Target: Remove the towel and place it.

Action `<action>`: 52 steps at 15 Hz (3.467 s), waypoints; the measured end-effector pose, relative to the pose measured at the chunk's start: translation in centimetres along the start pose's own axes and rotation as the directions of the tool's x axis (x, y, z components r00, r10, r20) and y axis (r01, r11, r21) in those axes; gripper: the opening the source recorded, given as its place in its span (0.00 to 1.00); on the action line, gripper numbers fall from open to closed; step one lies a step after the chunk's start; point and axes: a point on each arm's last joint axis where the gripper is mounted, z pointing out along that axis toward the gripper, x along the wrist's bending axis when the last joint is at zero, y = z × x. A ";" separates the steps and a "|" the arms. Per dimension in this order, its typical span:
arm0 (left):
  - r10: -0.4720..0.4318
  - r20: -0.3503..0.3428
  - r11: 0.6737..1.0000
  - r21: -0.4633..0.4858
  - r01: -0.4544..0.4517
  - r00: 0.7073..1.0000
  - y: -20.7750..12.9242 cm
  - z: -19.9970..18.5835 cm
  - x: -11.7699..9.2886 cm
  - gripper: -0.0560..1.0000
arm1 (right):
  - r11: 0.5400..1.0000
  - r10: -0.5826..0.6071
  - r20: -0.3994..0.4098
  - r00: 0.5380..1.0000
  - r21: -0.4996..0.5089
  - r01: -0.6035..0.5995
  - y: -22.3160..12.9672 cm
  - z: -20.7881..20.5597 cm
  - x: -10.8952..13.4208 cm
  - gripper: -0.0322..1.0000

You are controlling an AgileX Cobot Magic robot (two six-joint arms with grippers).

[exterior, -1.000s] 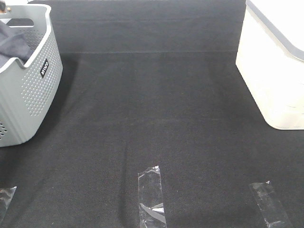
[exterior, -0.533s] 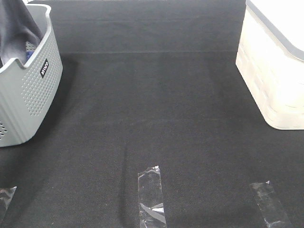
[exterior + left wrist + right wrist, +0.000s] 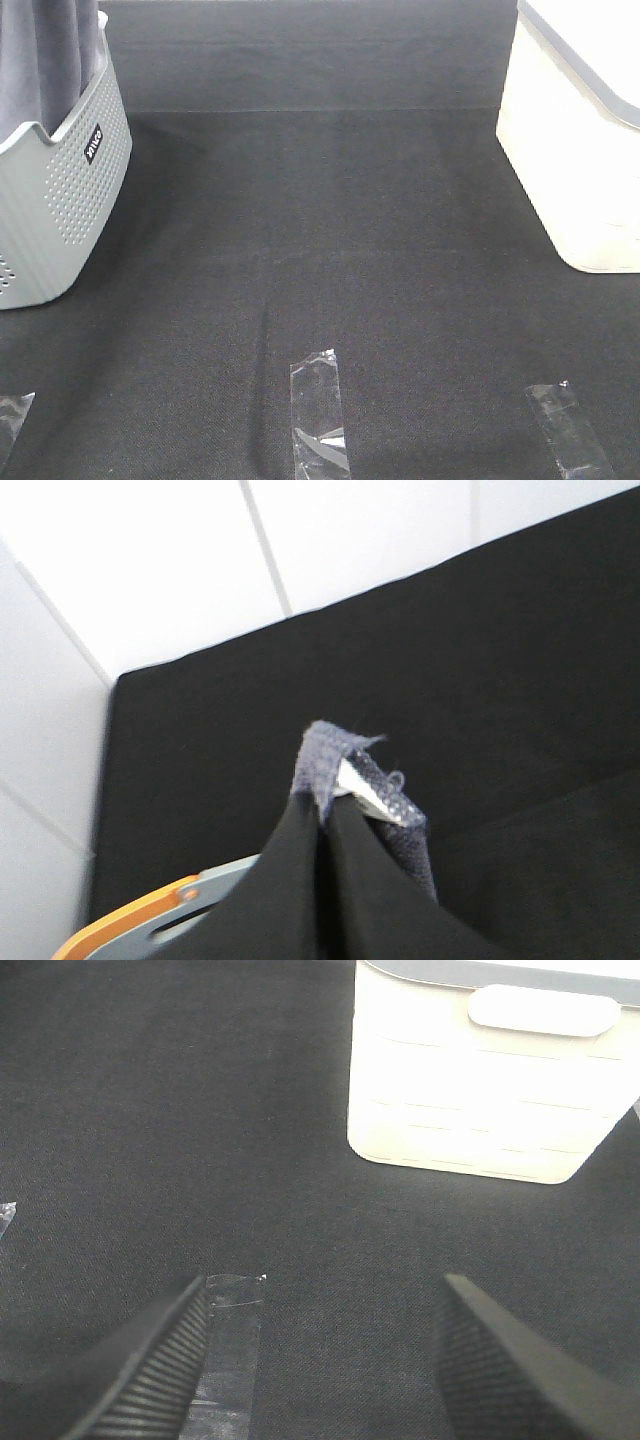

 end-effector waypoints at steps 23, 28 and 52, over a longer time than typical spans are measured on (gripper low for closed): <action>0.229 0.626 0.972 -0.104 -0.211 0.745 2.2 -11.1 -22.3 0.05 | 0.997 -0.027 -0.729 0.684 -0.066 -0.031 7.6 22.4 3.7 0.76; 0.201 0.663 0.978 -0.096 -0.184 0.721 2.2 -11.4 -22.6 0.05 | 0.996 -0.005 -0.824 0.567 -0.054 -0.069 8.6 26.0 4.2 0.76; 0.224 0.597 0.972 -0.194 -0.133 0.770 2.9 -9.5 -23.3 0.05 | 1.000 0.001 -0.859 0.512 0.011 0.016 8.0 29.8 7.8 0.22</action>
